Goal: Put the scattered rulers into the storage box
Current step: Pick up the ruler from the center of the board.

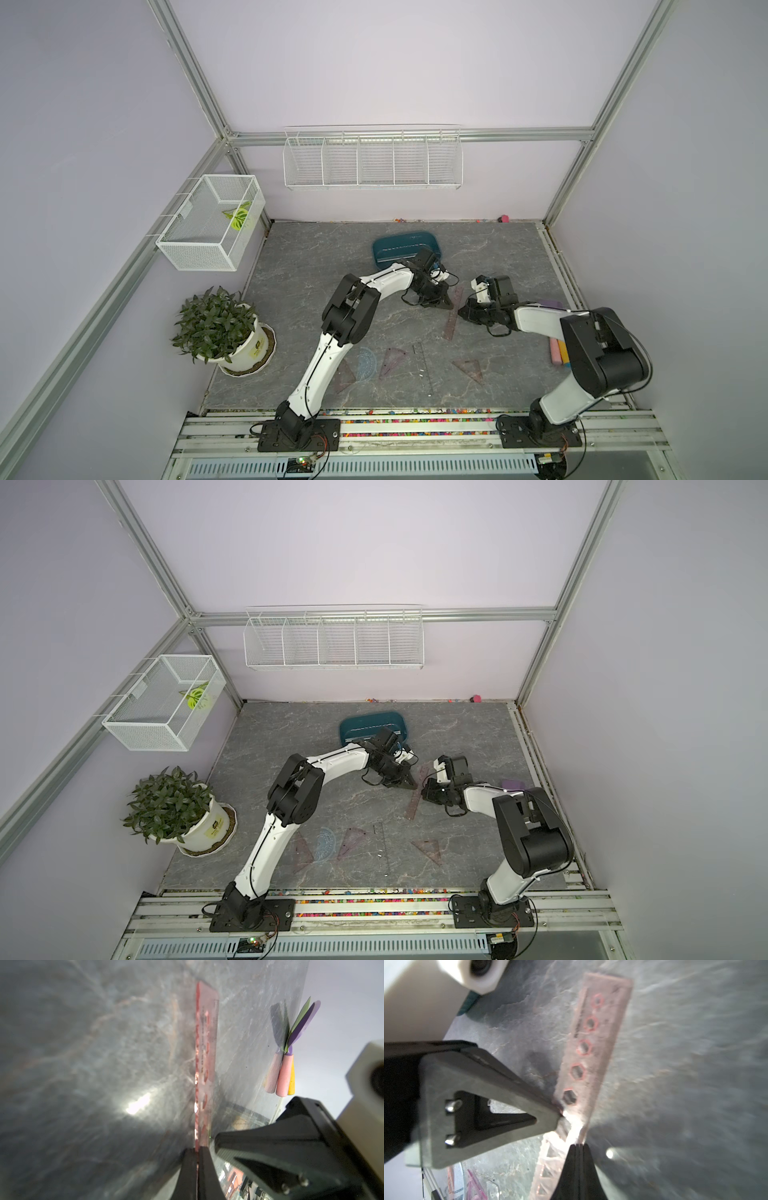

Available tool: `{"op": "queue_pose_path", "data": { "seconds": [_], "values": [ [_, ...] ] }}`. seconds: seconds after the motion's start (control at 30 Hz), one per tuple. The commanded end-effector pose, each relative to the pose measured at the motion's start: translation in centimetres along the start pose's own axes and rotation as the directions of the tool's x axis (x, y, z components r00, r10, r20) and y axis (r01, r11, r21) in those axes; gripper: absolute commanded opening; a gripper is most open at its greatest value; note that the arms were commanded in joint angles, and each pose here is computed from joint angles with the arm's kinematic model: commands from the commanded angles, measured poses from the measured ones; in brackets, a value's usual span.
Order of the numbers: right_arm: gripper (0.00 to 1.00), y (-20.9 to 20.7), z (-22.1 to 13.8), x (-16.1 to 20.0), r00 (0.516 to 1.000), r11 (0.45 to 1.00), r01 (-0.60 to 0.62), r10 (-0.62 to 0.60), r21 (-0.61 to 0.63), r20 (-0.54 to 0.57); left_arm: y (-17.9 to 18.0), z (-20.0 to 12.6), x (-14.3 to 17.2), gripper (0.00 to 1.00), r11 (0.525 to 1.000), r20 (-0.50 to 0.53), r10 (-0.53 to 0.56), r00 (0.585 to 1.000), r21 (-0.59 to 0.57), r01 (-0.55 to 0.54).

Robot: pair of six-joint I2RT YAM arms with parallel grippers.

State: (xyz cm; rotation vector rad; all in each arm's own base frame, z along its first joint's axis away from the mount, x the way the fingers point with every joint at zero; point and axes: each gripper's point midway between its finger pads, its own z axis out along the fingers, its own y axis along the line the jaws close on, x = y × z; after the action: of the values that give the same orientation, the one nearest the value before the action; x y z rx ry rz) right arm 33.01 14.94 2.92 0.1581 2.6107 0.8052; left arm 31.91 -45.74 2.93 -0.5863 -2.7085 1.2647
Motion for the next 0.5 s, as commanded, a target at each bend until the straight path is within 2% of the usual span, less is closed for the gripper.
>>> {"op": "queue_pose_path", "data": {
  "seconds": [0.0, 0.23, 0.47],
  "values": [
    [0.03, -0.5, -2.4, -0.2, 1.000, 1.000, -0.002, 0.002, 0.030, 0.022, -0.6, -0.6, 1.0, 0.00, 0.998, -0.002, 0.031, 1.000, -0.052, -0.031],
    [0.03, -0.6, -3.6, -1.1, 0.998, 1.000, -0.007, 0.006, 0.025, 0.058, -3.1, -3.3, 0.2, 0.00, 0.997, 0.044, 0.070, 0.997, -0.036, -0.068],
    [0.03, -0.6, -3.6, -1.2, 0.998, 1.000, -0.012, 0.011, 0.011, 0.068, -5.5, -7.3, -2.1, 0.00, 0.999, 0.174, 0.035, 0.984, -0.005, -0.035]
  ]
}}
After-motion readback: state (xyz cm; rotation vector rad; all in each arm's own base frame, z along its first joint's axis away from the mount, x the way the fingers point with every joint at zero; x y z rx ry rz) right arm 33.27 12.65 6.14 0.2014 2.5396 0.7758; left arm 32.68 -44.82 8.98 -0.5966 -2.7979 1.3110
